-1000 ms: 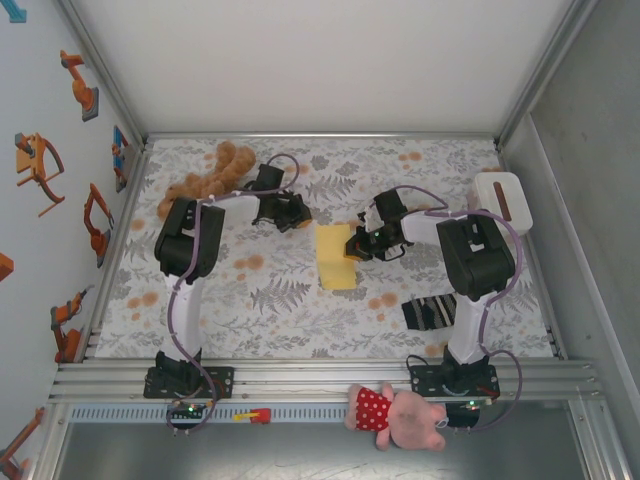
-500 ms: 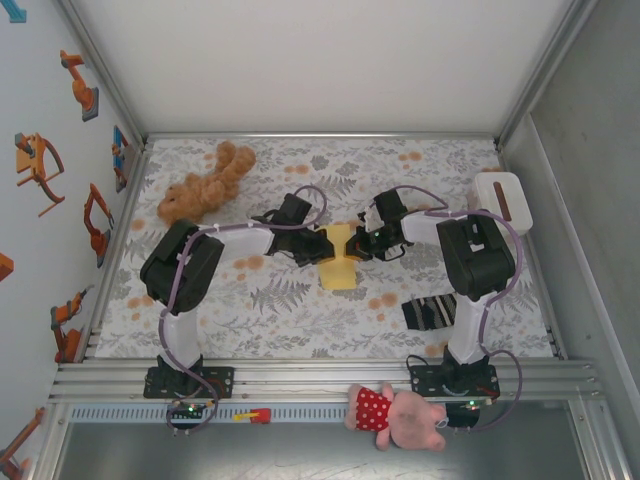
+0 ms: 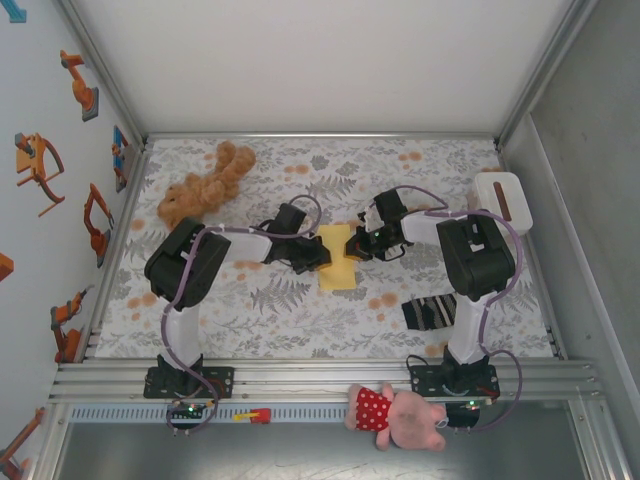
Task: Fold a paper plane with a square sheet of paper (pick it up from the middle)
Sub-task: First fold the square sheet of paper in half at the center of the table.
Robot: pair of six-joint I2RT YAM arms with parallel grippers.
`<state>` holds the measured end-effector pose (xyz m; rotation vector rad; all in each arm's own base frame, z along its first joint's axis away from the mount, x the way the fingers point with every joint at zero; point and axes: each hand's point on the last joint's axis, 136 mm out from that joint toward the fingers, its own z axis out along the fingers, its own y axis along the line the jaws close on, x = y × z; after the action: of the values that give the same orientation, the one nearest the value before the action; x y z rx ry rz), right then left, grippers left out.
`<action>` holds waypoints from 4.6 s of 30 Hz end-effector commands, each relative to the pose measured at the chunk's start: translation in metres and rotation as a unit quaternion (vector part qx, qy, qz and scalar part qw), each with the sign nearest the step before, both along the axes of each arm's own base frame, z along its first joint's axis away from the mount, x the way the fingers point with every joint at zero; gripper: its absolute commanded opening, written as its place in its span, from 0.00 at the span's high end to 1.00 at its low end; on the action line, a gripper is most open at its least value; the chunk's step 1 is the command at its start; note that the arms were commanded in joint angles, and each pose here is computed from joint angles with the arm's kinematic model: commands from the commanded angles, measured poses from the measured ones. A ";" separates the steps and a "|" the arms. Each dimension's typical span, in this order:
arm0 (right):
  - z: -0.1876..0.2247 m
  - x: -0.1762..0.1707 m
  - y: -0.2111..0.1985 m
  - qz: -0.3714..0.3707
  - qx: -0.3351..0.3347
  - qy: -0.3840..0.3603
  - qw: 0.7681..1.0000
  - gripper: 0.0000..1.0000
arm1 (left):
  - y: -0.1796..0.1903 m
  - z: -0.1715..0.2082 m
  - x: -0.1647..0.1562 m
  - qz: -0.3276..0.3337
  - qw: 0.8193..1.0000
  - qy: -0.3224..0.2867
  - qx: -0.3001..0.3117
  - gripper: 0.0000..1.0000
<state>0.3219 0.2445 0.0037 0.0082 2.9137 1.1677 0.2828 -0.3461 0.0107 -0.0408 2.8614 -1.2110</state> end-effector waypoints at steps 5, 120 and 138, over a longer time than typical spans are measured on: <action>-0.100 -0.070 -0.091 -0.029 -0.243 0.131 0.961 1.00 | 0.050 -0.033 -0.027 0.031 0.997 0.040 0.057 0.93; -0.040 0.012 -0.007 -0.048 -0.149 0.029 0.987 1.00 | 0.048 -0.015 -0.044 0.027 0.999 -0.001 0.040 0.89; 0.067 0.034 0.029 -0.029 -0.023 -0.061 0.997 0.93 | 0.045 0.065 0.008 0.066 0.992 -0.106 0.026 0.82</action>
<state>0.3528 0.2705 0.0305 0.0595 2.8939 1.0020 0.2743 -0.3053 0.0761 -0.0883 2.6674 -1.1252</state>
